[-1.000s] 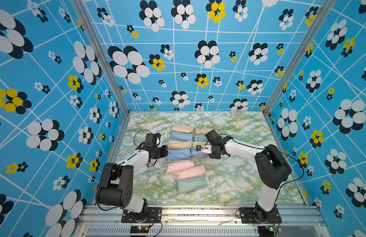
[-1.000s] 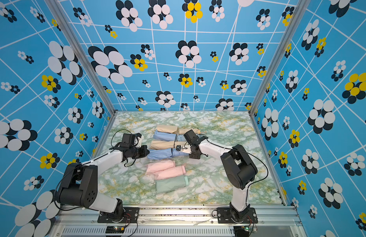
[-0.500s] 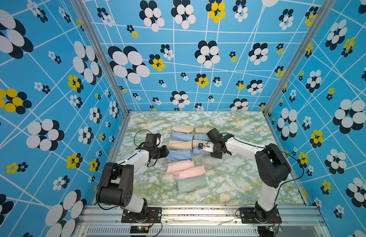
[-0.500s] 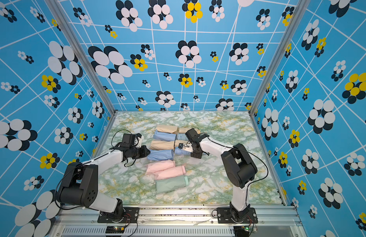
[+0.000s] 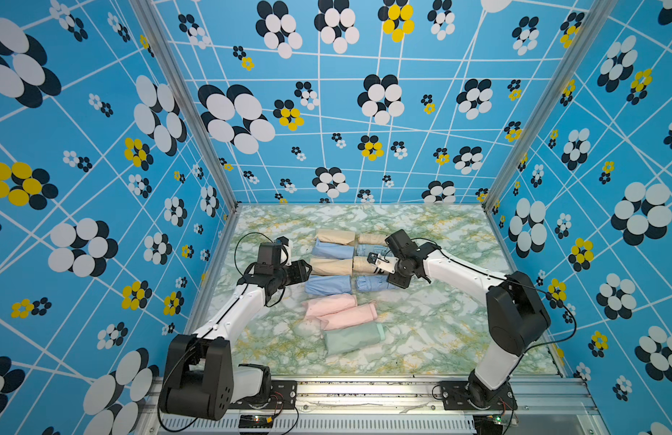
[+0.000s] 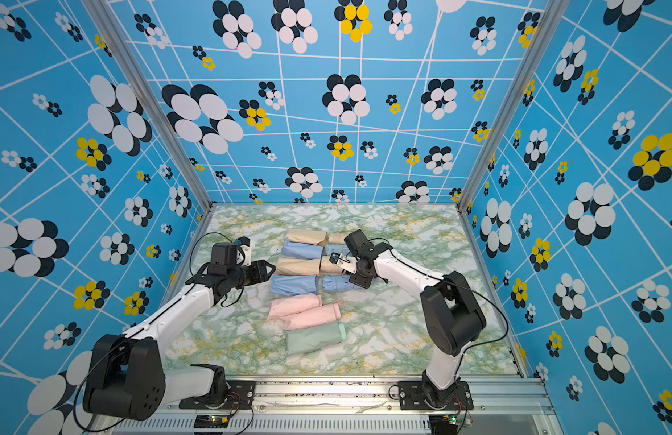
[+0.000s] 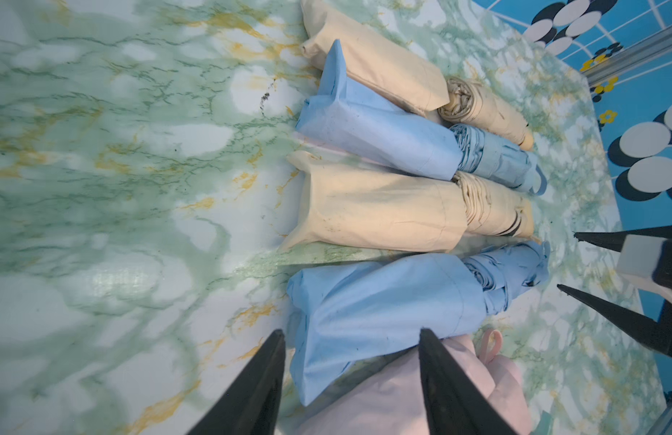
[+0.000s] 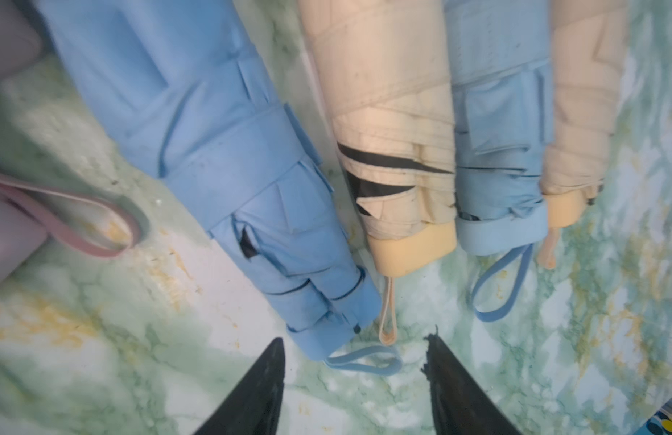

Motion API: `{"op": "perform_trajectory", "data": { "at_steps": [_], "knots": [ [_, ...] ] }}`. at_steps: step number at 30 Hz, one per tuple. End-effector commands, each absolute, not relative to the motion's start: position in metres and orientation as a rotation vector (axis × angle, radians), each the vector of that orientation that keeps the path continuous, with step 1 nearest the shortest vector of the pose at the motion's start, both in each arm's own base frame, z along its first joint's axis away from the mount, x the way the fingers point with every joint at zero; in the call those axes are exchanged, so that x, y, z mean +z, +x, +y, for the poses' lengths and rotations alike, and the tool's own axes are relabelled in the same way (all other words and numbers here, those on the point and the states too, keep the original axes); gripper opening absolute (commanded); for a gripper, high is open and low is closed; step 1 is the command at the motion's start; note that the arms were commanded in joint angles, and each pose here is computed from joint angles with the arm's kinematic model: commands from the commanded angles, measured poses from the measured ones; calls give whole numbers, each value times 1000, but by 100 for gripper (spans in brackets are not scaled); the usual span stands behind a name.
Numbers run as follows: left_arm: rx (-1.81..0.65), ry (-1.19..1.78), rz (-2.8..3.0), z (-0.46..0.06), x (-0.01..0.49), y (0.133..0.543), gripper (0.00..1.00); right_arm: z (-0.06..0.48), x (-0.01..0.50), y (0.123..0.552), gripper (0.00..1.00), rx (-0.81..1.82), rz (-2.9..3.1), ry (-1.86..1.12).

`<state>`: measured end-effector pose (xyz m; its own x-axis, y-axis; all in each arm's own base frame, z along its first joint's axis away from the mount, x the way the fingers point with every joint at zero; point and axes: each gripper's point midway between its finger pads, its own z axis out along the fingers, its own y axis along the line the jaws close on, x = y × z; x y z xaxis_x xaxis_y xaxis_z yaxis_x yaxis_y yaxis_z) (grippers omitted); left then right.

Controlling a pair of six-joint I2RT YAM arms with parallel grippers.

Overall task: Take umbrellas out of sleeves
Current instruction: Take out the umbrella from the umbrella sleeve, then adjust the umbrella at the center of the board.

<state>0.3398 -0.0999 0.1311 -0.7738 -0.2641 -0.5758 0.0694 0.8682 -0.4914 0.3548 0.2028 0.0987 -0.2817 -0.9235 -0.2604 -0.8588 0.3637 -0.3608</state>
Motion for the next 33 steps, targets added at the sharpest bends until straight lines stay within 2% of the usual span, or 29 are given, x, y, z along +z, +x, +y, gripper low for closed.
{"op": "perform_trajectory", "data": {
  "at_steps": [1,3,5,20,33],
  "knots": [
    [-659,-228,2390,-93,125,321,60,220,128,342,74,-80,2135,-1489],
    [-681,-254,2374,-94,127,313,61,232,140,335,83,-20,2085,-1474],
    [-694,-275,2367,-95,127,305,62,245,148,327,86,39,2038,-1474],
    [-659,-387,2417,-99,99,255,63,302,115,274,86,198,1954,-1677],
    [-736,-325,2474,-125,80,264,63,314,83,305,86,56,1947,-1524]
  ]
}}
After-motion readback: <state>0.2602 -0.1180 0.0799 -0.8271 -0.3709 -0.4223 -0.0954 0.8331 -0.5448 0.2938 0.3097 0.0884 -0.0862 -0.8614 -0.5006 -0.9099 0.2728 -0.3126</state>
